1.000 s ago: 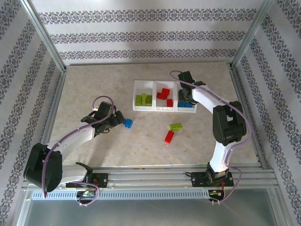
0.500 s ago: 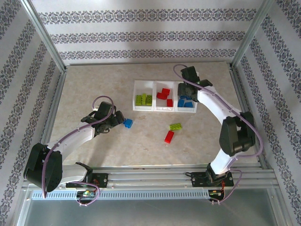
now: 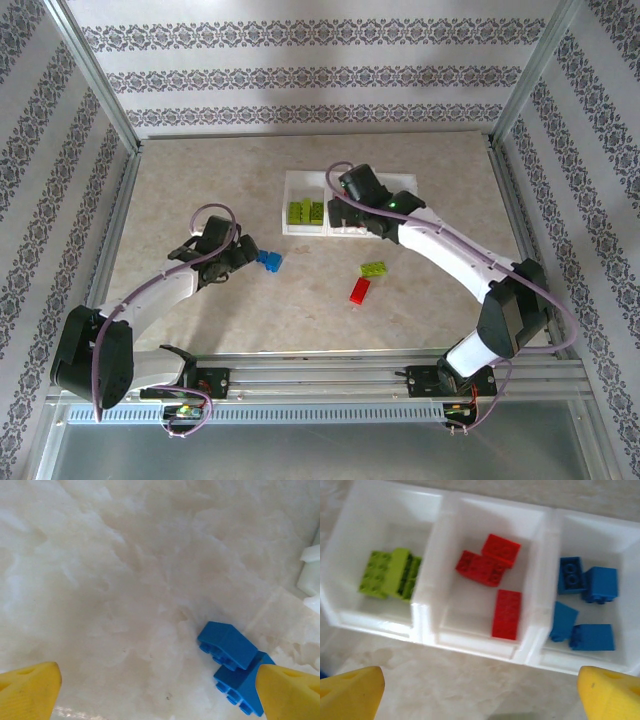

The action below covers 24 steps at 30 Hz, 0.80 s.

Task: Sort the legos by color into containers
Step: Pick up the lego from the center of the table.

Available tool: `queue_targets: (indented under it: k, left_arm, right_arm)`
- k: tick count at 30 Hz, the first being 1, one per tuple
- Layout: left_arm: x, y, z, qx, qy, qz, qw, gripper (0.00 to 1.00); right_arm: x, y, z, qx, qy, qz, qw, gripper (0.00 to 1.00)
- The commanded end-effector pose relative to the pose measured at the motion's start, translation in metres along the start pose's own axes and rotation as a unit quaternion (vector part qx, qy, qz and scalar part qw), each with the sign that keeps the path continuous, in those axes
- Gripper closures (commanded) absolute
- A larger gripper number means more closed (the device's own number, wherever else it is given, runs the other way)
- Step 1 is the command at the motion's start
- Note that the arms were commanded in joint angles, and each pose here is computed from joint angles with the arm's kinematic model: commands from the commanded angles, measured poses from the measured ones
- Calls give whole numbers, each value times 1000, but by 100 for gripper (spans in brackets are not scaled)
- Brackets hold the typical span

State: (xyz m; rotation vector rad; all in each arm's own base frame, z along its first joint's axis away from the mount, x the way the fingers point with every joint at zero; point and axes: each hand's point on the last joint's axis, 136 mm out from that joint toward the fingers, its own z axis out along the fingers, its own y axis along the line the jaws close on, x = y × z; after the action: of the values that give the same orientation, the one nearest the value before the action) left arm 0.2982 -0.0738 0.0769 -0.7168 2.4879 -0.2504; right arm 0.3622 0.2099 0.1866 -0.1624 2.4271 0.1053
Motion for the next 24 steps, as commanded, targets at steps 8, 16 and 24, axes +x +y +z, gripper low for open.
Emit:
queue_targets:
  k: [8, 16, 24]
  left_arm:
    - [-12, 28, -7, -10, -20, -47, 999, 0]
    - [-16, 45, -12, -19, -30, -67, 997, 0]
    - [-16, 50, -16, -20, -34, -72, 997, 0]
  right_arm:
    - [42, 101, 18, -59, 41, -96, 993, 2]
    - [71, 167, 41, -109, 74, -182, 974, 2]
    - [102, 205, 71, -147, 117, -241, 952, 2]
